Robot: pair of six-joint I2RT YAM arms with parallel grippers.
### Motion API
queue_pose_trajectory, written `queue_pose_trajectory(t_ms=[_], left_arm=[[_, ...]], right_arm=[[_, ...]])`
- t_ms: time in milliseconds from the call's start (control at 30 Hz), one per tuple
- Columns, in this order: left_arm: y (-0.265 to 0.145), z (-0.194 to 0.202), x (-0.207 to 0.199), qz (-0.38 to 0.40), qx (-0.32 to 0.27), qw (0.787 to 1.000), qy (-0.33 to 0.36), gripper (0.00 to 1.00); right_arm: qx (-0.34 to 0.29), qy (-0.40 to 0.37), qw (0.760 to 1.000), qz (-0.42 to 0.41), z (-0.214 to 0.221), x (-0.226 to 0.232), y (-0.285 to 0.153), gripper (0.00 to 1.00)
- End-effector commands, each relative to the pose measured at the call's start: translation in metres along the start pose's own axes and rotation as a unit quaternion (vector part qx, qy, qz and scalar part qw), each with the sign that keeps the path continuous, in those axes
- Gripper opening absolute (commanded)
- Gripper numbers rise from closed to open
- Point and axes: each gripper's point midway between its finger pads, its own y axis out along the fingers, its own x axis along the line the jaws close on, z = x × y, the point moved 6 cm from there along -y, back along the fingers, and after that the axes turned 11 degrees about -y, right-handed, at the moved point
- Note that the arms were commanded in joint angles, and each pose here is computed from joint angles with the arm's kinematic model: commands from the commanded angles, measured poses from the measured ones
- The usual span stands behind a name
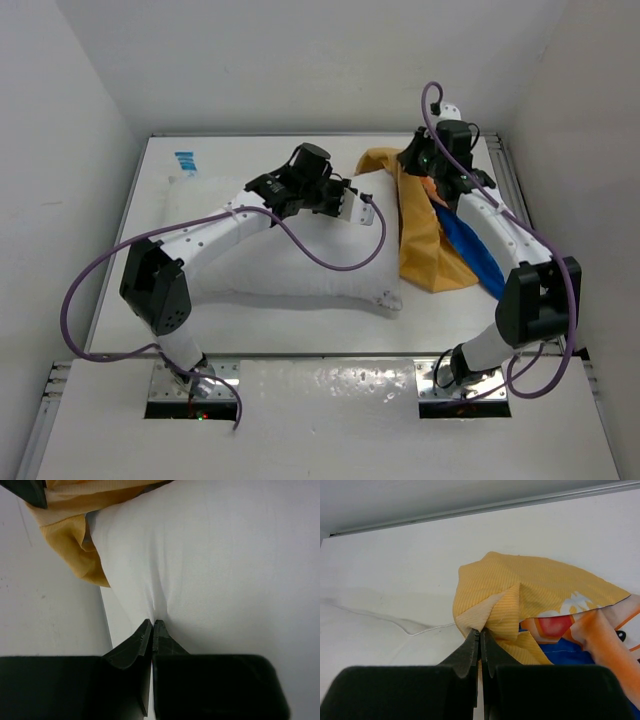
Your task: Put the pillow into the pillowcase
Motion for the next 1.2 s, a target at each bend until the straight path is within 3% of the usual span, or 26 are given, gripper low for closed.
queue_pose_trajectory(t_ms=[0,133,267,333,433,467,500,533,567,633,667,800,933,967,1000,1033,1067,1100,1133,1167], left_arm=[[-0.015,-0.037,0.023,-0.05,-0.068,0.996,0.034,0.0],[-0.011,-0.039,0.043,-0.114,-0.078,0.99,-0.001,0.0],[-0.014,-0.026,0.091,-0.269,-0.07,0.96,-0.038,0.0],[-0.017,-0.017,0.11,-0.304,-0.06,0.949,-0.062,0.0],[-0.003,0.004,0.114,-0.295,-0.047,0.949,-0.098,0.0],[0.001,0.011,0.111,-0.284,-0.045,0.952,-0.1,0.0],[0.012,0.023,0.1,-0.268,-0.033,0.957,-0.103,0.06],[0.017,0.026,0.095,-0.26,-0.028,0.96,-0.102,0.18],[0.023,0.031,0.088,-0.246,-0.018,0.963,-0.105,0.48],[0.031,0.037,0.08,-0.232,-0.005,0.965,-0.119,0.75],[0.03,0.038,0.08,-0.237,-0.003,0.963,-0.131,0.96],[0.007,0.024,0.098,-0.26,-0.013,0.955,-0.144,1.0],[-0.02,0.004,0.095,-0.206,-0.034,0.97,-0.128,1.0],[-0.024,-0.002,0.09,-0.181,-0.041,0.977,-0.108,1.0],[-0.026,-0.005,0.082,-0.153,-0.041,0.984,-0.085,0.99],[-0.025,-0.004,0.054,-0.066,-0.037,0.995,-0.071,0.62],[-0.027,-0.007,0.046,-0.021,-0.032,0.999,0.002,0.23],[-0.026,-0.005,0.027,0.028,-0.024,0.999,0.014,0.0],[-0.028,-0.001,0.003,0.086,-0.012,0.996,0.023,0.0],[-0.025,0.006,-0.017,0.119,-0.001,0.993,0.024,0.0]], right_arm=[[-0.061,-0.001,0.998,-0.013,-0.03,0.013,-0.01,0.0],[-0.049,-0.02,0.997,-0.057,-0.022,0.031,-0.018,0.0],[-0.029,-0.027,0.996,-0.085,0.004,0.042,-0.038,0.0],[-0.023,-0.021,0.995,-0.091,0.012,0.045,-0.045,0.0],[-0.004,-0.018,0.996,-0.09,0.026,0.043,-0.049,0.0],[0.002,-0.018,0.996,-0.089,0.03,0.042,-0.048,0.21],[0.009,-0.018,0.996,-0.087,0.032,0.041,-0.046,0.47],[0.017,-0.019,0.996,-0.086,0.034,0.04,-0.042,0.73],[0.022,-0.018,0.996,-0.082,0.033,0.037,-0.04,0.96],[0.048,-0.022,0.996,-0.068,0.024,0.029,-0.034,0.99],[0.039,-0.027,0.997,-0.061,0.006,0.028,-0.035,0.99],[0.04,-0.025,0.999,-0.014,0.001,0.003,-0.05,0.99],[0.045,-0.001,0.999,0.026,0.03,-0.019,-0.078,0.95],[0.053,0.01,0.998,0.026,0.04,-0.02,-0.081,0.81],[0.058,0.017,0.998,0.026,0.047,-0.021,-0.085,0.47],[0.058,0.026,0.998,0.03,0.053,-0.021,-0.091,0.0],[0.082,0.042,0.995,0.038,0.076,-0.024,-0.091,0.0],[0.091,0.049,0.994,0.04,0.085,-0.025,-0.092,0.0],[0.107,0.055,0.992,0.045,0.102,-0.027,-0.093,0.01],[0.109,0.066,0.991,0.047,0.107,-0.027,-0.092,0.12]])
